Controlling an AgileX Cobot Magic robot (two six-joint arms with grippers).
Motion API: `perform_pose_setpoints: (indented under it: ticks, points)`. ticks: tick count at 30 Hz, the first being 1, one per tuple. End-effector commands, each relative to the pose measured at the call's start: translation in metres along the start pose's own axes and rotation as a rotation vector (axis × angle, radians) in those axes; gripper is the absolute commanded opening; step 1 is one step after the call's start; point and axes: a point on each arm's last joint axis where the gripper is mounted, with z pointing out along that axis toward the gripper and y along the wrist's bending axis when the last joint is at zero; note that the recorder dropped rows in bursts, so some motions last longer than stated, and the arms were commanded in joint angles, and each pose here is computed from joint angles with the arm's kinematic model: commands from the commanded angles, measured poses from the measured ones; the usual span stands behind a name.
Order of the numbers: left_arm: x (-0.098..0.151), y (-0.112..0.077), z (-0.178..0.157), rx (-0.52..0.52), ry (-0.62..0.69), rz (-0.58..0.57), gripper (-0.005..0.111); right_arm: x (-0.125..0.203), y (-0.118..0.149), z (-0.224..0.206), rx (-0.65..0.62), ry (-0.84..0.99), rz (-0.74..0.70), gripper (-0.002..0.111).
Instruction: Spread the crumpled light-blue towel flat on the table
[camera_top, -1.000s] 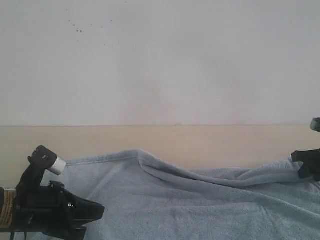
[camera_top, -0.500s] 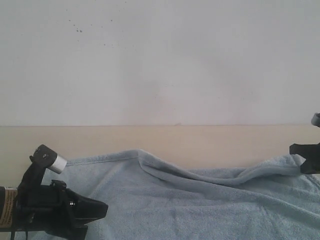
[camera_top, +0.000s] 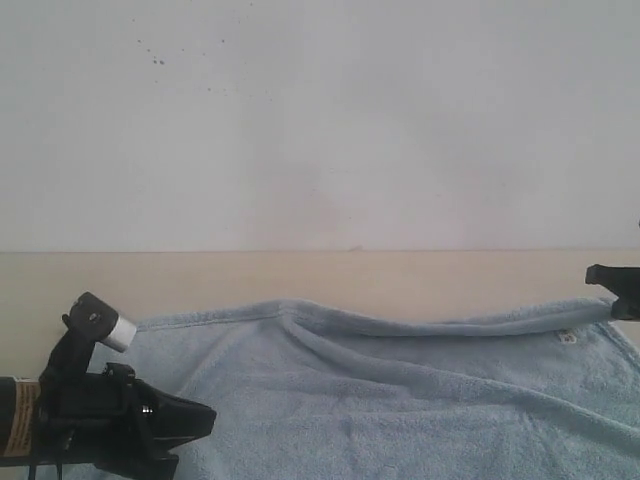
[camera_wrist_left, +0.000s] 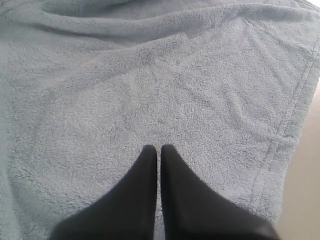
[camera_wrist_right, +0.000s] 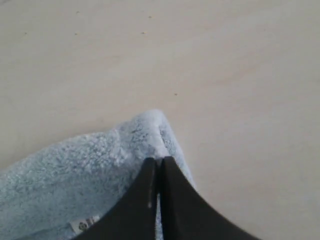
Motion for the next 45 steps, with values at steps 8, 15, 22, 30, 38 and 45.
perform_pose_setpoints:
  ticks: [8,15,22,30,38,45]
  points:
    - [0.008,0.006,0.011,0.005,0.029,-0.029,0.004,-0.034,0.007,-0.003,-0.048,-0.093,0.011,0.005]
    - [0.008,0.004,0.011,0.033,0.018,-0.018,0.004,-0.039,-0.003,0.006,0.036,-0.15,0.017,0.051]
    - [0.007,0.004,0.011,0.035,0.017,-0.018,0.004,-0.045,0.023,-0.011,-0.175,-0.091,0.073,0.046]
    - [-0.001,-0.002,0.01,0.094,-0.048,-0.013,0.004,-0.017,0.059,-0.006,-0.408,0.151,-0.111,0.0]
    - [-0.005,-0.004,0.009,0.111,-0.07,-0.003,0.004,0.01,0.092,0.029,-0.381,0.189,-0.153,0.0]
    - [-0.005,-0.003,0.009,0.11,-0.072,-0.003,0.004,0.013,0.122,0.043,-0.244,0.05,-0.264,0.0]
